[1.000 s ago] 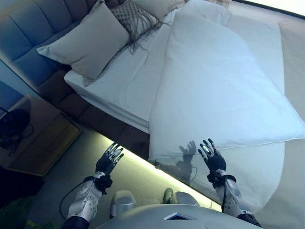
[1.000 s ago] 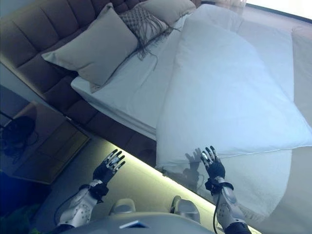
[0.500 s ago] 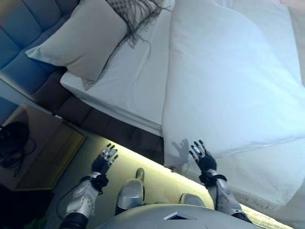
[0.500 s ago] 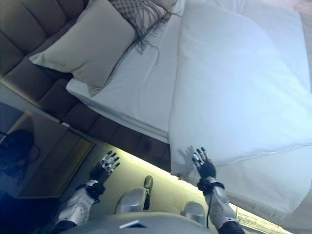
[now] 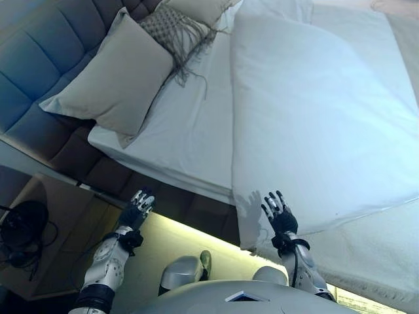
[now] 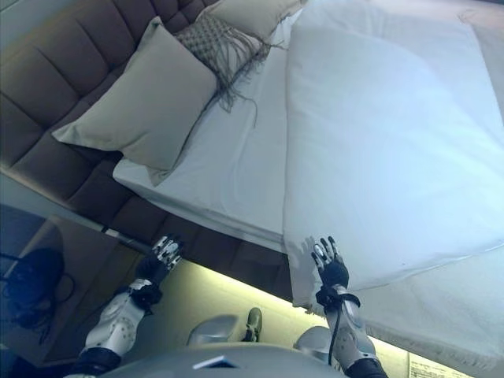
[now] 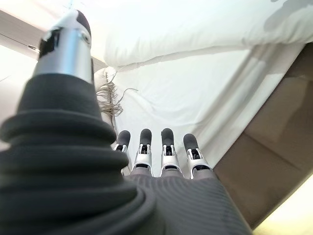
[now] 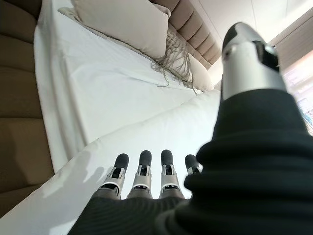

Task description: Make the bed neatly

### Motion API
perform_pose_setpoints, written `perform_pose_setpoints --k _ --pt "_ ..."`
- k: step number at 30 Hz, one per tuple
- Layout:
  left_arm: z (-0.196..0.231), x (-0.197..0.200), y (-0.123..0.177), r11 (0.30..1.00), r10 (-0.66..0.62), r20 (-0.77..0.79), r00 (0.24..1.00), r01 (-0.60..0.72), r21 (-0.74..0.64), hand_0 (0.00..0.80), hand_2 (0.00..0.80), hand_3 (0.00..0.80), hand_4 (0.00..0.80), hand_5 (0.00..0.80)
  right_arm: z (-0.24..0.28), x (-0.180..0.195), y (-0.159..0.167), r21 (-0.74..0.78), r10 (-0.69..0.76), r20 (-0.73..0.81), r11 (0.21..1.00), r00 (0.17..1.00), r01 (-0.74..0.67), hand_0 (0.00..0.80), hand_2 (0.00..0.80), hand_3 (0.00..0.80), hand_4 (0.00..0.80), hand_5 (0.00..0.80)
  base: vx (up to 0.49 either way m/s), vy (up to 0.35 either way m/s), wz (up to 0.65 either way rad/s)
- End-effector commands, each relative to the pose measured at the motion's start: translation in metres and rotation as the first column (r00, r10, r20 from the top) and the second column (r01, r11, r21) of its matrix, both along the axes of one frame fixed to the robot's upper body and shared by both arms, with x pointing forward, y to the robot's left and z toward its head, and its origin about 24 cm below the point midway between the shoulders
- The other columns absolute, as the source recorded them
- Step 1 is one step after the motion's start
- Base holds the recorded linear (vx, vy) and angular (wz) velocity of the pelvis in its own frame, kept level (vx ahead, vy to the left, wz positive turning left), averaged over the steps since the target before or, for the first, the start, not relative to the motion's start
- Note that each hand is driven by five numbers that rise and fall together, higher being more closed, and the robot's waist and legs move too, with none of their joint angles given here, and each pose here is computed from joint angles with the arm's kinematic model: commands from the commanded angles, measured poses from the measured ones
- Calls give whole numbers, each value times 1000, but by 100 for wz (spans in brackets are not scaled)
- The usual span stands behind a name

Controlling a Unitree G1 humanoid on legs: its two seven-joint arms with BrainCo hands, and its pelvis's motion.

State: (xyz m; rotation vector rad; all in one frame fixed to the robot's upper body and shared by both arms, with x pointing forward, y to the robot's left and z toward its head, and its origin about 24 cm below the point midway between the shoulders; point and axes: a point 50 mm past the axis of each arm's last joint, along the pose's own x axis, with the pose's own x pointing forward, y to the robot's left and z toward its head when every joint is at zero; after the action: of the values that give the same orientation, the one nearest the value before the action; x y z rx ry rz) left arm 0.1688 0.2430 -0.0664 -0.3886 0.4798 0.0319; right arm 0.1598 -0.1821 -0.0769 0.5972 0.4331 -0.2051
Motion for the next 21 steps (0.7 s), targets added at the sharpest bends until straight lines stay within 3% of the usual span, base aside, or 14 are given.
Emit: perform_pose_setpoints --k 1,5,13,17,21 --pt "17 6 6 999 30 100 995 -33 30 0 0 0 0 0 16 9 -27 -62 -79 106 994 991 86 0 0 0 0 0 114 -276 -44" --pt "25 6 13 999 32 131 991 -36 27 0 0 0 0 0 13 15 -39 -75 -113 88 990 990 120 0 0 0 0 0 116 -262 -13" --pt "23 12 12 999 2 114 994 -6 36 0 0 0 0 0 -4 4 -61 -107 -236 -35 967 971 232 0 0 0 0 0 59 -226 31" --pt "20 18 0 999 -35 107 994 34 13 0 0 0 0 0 -10 2 -83 -158 -311 -91 942 946 295 0 0 0 0 0 32 5 6" --pt "19 33 -23 998 -51 134 990 57 -38 0 0 0 0 0 0 15 -118 -164 -405 -57 905 912 392 0 0 0 0 0 -59 255 -8"
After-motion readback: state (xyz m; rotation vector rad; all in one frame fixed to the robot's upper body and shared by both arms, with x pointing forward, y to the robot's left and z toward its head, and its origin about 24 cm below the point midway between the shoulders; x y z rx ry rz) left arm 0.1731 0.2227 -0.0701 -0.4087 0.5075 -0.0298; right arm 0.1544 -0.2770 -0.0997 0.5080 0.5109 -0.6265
